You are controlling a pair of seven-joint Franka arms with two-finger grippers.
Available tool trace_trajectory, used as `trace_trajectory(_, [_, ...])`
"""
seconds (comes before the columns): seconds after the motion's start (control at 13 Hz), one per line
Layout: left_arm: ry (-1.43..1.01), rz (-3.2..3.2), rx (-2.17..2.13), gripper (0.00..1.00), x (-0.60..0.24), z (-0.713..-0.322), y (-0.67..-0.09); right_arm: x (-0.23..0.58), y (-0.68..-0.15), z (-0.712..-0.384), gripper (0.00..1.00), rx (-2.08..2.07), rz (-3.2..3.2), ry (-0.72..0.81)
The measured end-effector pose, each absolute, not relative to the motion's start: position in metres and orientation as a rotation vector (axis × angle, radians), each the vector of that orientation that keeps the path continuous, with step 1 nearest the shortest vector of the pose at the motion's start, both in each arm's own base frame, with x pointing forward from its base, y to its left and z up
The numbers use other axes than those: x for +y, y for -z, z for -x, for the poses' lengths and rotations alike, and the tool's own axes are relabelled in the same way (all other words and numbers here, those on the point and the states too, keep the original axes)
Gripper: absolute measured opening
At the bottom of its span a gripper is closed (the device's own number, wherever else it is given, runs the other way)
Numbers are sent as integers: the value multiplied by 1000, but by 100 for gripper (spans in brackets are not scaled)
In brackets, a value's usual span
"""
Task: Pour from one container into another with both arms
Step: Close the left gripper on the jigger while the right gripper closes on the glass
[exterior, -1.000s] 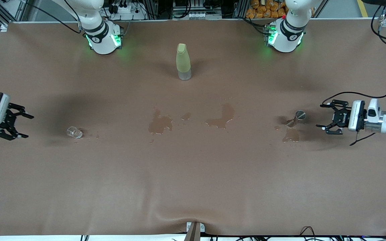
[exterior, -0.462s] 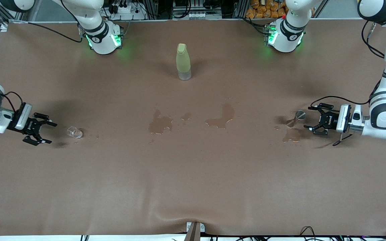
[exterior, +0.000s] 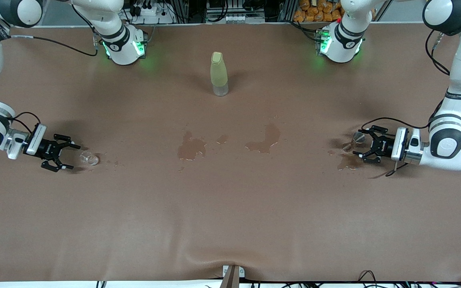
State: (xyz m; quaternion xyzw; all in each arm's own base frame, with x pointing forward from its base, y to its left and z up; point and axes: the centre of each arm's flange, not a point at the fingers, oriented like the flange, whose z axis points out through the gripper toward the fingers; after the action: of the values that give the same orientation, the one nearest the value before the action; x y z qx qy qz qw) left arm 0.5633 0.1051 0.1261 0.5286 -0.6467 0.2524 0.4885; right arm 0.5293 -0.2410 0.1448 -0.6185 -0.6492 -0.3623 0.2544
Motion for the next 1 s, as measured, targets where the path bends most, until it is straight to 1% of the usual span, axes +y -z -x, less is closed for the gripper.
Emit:
trace_trajectory(0.23, [-612, -1286, -1571, 98, 102, -563, -121, -234, -140, -526, 100, -1712, 1618, 1033])
trace_trajectory(0.31, [-615, -1286, -1573, 92, 102, -563, -119, -234, -137, -524, 100, -1695, 1608, 1044])
trace_trajectory(0.38, [-617, -1286, -1574, 91, 102, -563, -116, -235, -135, -522, 100, -1683, 1605, 1056])
trace_trajectory(0.46, [-617, -1286, -1575, 83, 102, -562, -115, -238, -132, -520, 100, -1673, 1610, 1066])
trace_trajectory(0.54, [-617, -1284, -1575, 70, 101, -562, -115, -242, -129, -518, 100, -1665, 1617, 1072])
trace_trajectory(0.62, [-617, -1283, -1577, 60, 101, -563, -115, -247, -126, -516, 100, -1654, 1626, 1076])
trace_trajectory(0.85, [-616, -1282, -1580, 53, 99, -563, -115, -253, -113, -510, 100, -1597, 1604, 1120])
trace_trajectory(0.92, [-616, -1283, -1582, 53, 99, -564, -115, -251, -107, -509, 100, -1574, 1591, 1131])
trace_trajectory(1.0, [-617, -1285, -1584, 46, 100, -564, -115, -248, -100, -507, 100, -1551, 1579, 1139])
